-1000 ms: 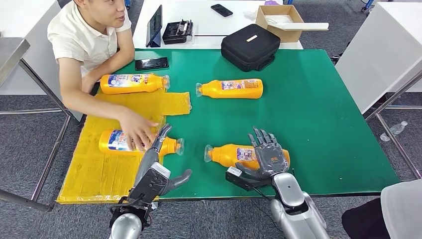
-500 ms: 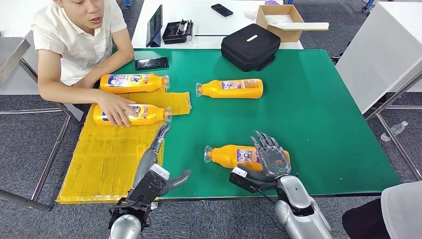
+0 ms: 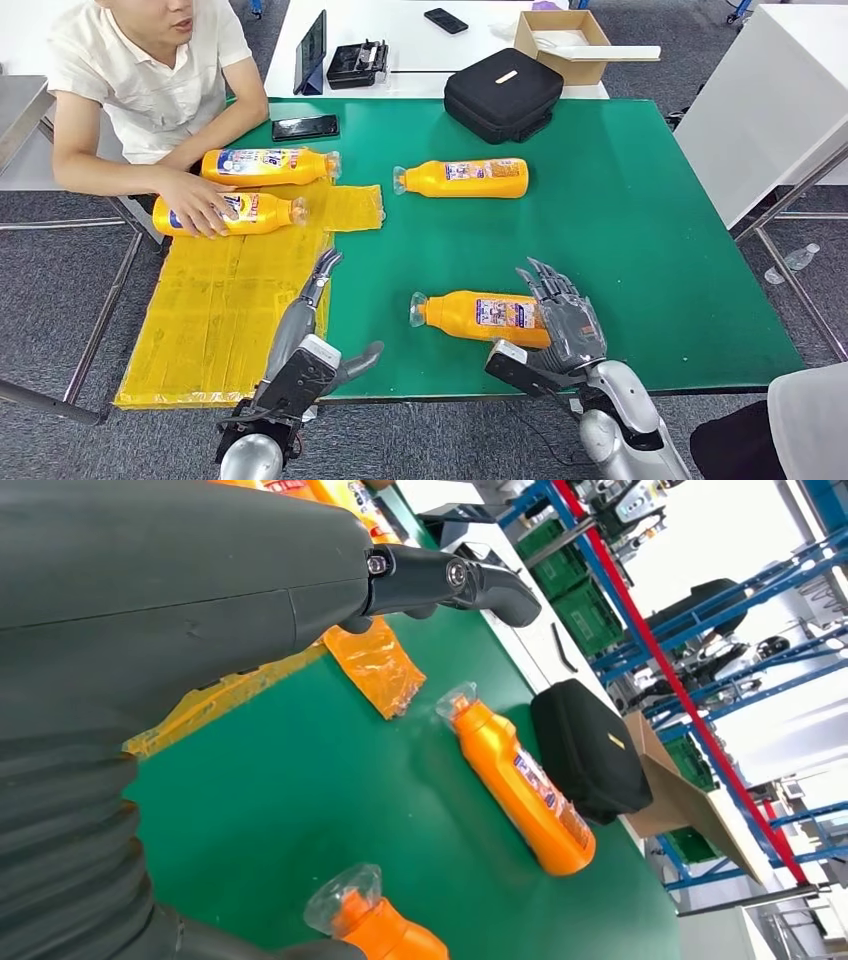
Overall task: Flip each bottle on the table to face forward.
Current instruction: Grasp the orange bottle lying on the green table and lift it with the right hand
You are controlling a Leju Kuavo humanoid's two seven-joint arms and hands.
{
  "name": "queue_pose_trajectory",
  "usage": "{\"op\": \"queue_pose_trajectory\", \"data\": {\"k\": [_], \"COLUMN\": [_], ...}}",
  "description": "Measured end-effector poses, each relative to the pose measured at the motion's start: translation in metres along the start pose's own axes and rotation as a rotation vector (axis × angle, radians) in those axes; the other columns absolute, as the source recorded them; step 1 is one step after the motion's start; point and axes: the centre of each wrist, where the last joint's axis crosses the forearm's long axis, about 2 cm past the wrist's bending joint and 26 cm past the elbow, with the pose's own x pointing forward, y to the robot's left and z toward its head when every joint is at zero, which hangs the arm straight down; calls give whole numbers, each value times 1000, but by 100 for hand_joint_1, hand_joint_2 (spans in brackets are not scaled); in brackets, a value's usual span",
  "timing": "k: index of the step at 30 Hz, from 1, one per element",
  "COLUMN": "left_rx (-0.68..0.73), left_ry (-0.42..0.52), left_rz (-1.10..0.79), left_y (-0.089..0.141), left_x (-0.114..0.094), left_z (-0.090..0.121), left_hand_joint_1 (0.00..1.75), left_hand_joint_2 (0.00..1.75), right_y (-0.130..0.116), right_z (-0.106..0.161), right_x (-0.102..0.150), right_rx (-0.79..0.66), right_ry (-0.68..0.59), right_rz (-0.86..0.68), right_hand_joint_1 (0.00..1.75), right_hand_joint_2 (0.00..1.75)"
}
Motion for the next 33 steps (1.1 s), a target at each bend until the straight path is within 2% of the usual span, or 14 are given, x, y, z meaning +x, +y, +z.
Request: {"op": "queue_pose_trajectory", "data": {"k": [8, 33], "left_rx": [-2, 2], "left_ry": [-7, -26], "left_rz": [0, 0], "left_y": [-1, 0], "left_x": [1, 5], "left_z": [0, -1], "left_hand_joint_1": [0, 0], "left_hand_joint_2": [175, 175], "right_y": [-4, -5], "right_z": [6, 9], "right_x": [-10, -16], "right_rx": [-3, 42], "right_ry": [28, 97], "right_rz": [9, 42], "right_hand_joint_1": [0, 0], "right_hand_joint_2": [175, 175]}}
